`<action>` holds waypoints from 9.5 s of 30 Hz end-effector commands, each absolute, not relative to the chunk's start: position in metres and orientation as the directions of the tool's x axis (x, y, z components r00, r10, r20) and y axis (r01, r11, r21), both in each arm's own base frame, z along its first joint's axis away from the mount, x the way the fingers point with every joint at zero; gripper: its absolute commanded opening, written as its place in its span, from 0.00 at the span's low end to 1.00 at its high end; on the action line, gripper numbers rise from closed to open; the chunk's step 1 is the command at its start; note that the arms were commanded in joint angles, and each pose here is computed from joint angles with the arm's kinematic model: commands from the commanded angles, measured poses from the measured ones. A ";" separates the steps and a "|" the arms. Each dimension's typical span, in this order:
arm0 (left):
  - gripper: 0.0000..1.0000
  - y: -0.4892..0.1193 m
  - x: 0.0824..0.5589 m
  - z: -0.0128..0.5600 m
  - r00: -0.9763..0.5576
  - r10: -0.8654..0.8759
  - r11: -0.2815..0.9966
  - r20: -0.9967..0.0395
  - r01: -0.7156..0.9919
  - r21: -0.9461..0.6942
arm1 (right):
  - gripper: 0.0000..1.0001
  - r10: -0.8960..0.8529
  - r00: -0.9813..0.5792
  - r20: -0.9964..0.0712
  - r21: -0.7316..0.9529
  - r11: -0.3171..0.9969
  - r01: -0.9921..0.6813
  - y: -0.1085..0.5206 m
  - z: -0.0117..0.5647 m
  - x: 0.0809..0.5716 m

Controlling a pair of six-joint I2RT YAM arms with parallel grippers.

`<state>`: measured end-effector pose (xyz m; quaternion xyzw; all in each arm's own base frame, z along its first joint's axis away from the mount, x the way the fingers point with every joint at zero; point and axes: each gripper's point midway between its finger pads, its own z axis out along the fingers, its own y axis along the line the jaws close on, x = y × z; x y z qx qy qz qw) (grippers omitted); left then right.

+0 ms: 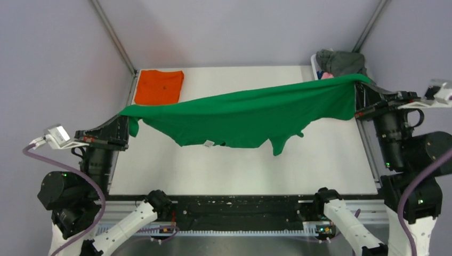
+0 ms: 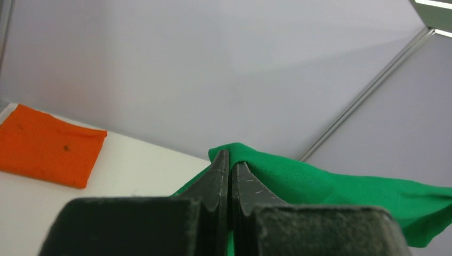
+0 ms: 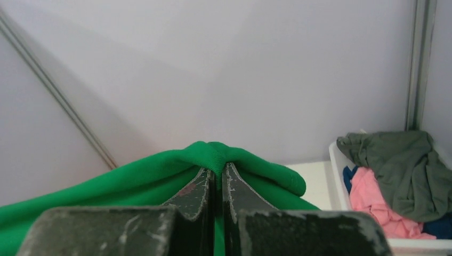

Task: Fold and stack the t-shirts
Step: Flatten out the tshirt

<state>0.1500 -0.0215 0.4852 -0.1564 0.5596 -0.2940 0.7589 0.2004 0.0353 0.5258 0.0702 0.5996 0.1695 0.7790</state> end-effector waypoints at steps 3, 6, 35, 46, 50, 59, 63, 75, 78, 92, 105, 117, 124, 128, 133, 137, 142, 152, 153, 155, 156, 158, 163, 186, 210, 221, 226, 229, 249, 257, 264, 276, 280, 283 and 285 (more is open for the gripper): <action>0.00 -0.018 0.174 0.507 0.254 -0.582 0.813 -0.772 0.163 -0.559 | 0.00 0.369 0.304 -0.878 0.328 0.928 -0.178 0.025 0.542 0.174; 0.00 -0.024 0.222 0.484 0.217 -0.453 0.874 -0.865 -0.086 -0.479 | 0.00 0.371 0.259 -0.892 0.348 0.928 -0.131 0.023 0.522 0.192; 0.99 -0.126 0.432 0.163 -0.672 -0.377 0.919 -0.638 -0.183 -0.351 | 0.99 0.269 -0.557 -0.786 0.219 0.963 0.157 0.058 0.167 0.383; 0.99 -0.216 0.296 0.095 -0.823 -0.316 0.831 -0.472 -0.001 -0.556 | 0.99 0.252 -0.705 -0.663 0.400 0.915 -0.049 0.126 0.108 0.370; 0.99 -0.214 0.301 0.062 -0.846 -0.313 0.856 -0.431 -0.054 -0.514 | 0.99 0.208 -0.751 -0.627 0.358 0.933 -0.040 0.142 0.080 0.367; 0.99 -0.180 0.375 0.028 -0.848 -0.317 0.916 -0.424 -0.157 -0.370 | 0.96 0.105 -0.855 -0.507 0.205 0.979 -0.002 0.166 0.007 0.312; 0.99 -0.172 0.433 0.044 -0.838 -0.268 0.945 -0.476 -0.131 -0.301 | 0.94 0.029 -0.878 -0.477 0.193 0.978 -0.073 0.199 -0.002 0.277; 0.99 -0.254 0.473 0.081 -0.863 -0.186 0.824 -0.470 0.123 -0.553 | 0.94 -0.242 -0.785 -0.571 0.352 0.791 -0.500 0.334 0.065 0.179; 0.99 -0.244 0.460 0.097 -0.847 -0.195 0.837 -0.494 0.119 -0.535 | 0.98 -0.193 -0.731 -0.655 0.283 0.834 -0.474 0.317 0.096 0.197; 0.99 -0.168 0.291 0.144 -0.763 -0.323 0.866 -0.560 0.000 -0.499 | 0.99 0.113 -0.742 -0.660 0.280 0.954 -0.104 0.180 0.098 0.215; 0.99 -0.203 0.253 0.050 -0.885 -0.295 0.849 -0.360 -0.070 -0.524 | 0.99 0.287 -0.776 -0.562 0.284 0.948 0.145 0.137 0.042 0.273; 0.98 -0.105 0.315 0.010 -0.836 -0.383 0.922 -0.392 -0.321 -0.216 | 0.97 0.459 -0.735 -0.499 0.235 0.888 0.395 0.077 0.010 0.368; 0.97 -0.132 0.348 0.073 -0.814 -0.366 0.906 -0.452 -0.202 -0.371 | 0.97 0.404 -0.691 -0.599 0.286 0.914 0.287 0.079 0.066 0.401; 0.99 -0.118 0.324 0.104 -0.763 -0.410 0.897 -0.499 -0.239 -0.372 | 0.99 0.398 -0.643 -0.655 0.324 0.916 0.236 0.078 0.107 0.382; 0.99 -0.077 0.267 0.110 -0.678 -0.486 0.874 -0.551 -0.361 -0.326 | 0.99 0.452 -0.564 -0.691 0.342 0.892 0.296 0.057 0.121 0.331; 0.99 -0.057 0.230 0.094 -0.659 -0.500 0.866 -0.563 -0.402 -0.299 | 0.99 0.498 -0.562 -0.661 0.337 0.866 0.370 0.045 0.099 0.293; 0.98 -0.049 0.211 0.071 -0.674 -0.526 0.848 -0.519 -0.463 -0.257 | 0.99 0.492 -0.592 -0.638 0.320 0.869 0.377 0.043 0.082 0.271; 0.81 -0.056 0.224 0.043 -0.758 -0.489 0.869 -0.433 -0.468 -0.162 | 0.98 0.446 -0.649 -0.616 0.256 0.893 0.371 0.040 0.076 0.265; 0.79 -0.057 0.224 0.040 -0.767 -0.488 0.869 -0.418 -0.471 -0.151 | 0.98 0.446 -0.649 -0.617 0.256 0.893 0.371 0.040 0.076 0.264; 0.72 -0.061 0.224 0.030 -0.790 -0.483 0.873 -0.377 -0.470 -0.133 | 0.98 0.447 -0.642 -0.622 0.253 0.891 0.376 0.038 0.077 0.263; 0.70 -0.063 0.225 0.025 -0.800 -0.482 0.874 -0.359 -0.468 -0.131 | 0.98 0.447 -0.640 -0.625 0.252 0.891 0.377 0.037 0.077 0.263; 0.68 -0.066 0.225 0.015 -0.817 -0.473 0.879 -0.329 -0.462 -0.116 | 0.98 0.449 -0.631 -0.632 0.256 0.890 0.377 0.037 0.080 0.264; 0.57 -0.072 0.230 0.002 -0.840 -0.464 0.885 -0.282 -0.456 -0.098 | 0.98 0.446 -0.619 -0.646 0.256 0.891 0.375 0.035 0.085 0.264; 0.61 -0.050 0.253 0.034 -0.793 -0.467 0.878 -0.391 -0.470 -0.096 | 0.98 0.429 -0.612 -0.665 0.225 0.895 0.384 0.028 0.086 0.264; 0.00 -0.073 0.275 -0.004 -0.857 -0.424 0.905 -0.292 -0.406 -0.122 | 0.95 0.433 -0.629 -0.645 0.198 0.891 0.409 0.024 0.084 0.253; 0.00 -0.091 0.257 0.013 -0.839 -0.447 0.885 -0.309 -0.366 -0.288 | 0.83 0.487 -0.703 -0.518 0.245 0.872 0.423 0.041 0.056 0.229; 0.00 -0.094 0.245 0.015 -0.841 -0.438 0.884 -0.316 -0.340 -0.321 | 0.76 0.502 -0.680 -0.535 0.263 0.863 0.430 0.047 0.056 0.245; 0.00 -0.090 0.243 0.015 -0.833 -0.440 0.886 -0.335 -0.341 -0.313 | 0.69 0.497 -0.687 -0.530 0.246 0.866 0.436 0.050 0.051 0.251; 0.00 -0.095 0.244 0.021 -0.825 -0.441 0.878 -0.354 -0.316 -0.359 | 0.56 0.511 -0.676 -0.532 0.189 0.849 0.493 0.058 0.033 0.265; 0.00 -0.094 0.245 0.023 -0.822 -0.440 0.880 -0.361 -0.315 -0.355 | 0.54 0.523 -0.676 -0.519 0.210 0.844 0.492 0.063 0.029 0.269; 0.00 -0.092 0.246 0.025 -0.816 -0.443 0.881 -0.371 -0.319 -0.349 | 0.47 0.504 -0.730 -0.462 0.105 0.848 0.519 0.058 0.010 0.254; 0.00 -0.088 0.254 0.055 -0.762 -0.459 0.875 -0.457 -0.299 -0.380 | 0.00 0.423 -0.757 -0.499 0.087 0.893 0.442 0.064 0.032 0.255; 0.00 -0.092 0.269 0.128 -0.656 -0.482 0.855 -0.581 -0.206 -0.476 | 0.00 0.420 -0.650 -0.633 0.217 0.903 0.371 0.072 0.099 0.284; 0.00 -0.095 0.274 0.189 -0.552 -0.493 0.838 -0.672 -0.096 -0.536 | 0.00 0.421 -0.565 -0.709 0.285 0.905 0.317 0.074 0.154 0.296; 0.00 -0.095 0.273 0.236 -0.468 -0.507 0.826 -0.724 -0.024 -0.563 | 0.00 0.421 -0.512 -0.749 0.325 0.907 0.269 0.076 0.193 0.299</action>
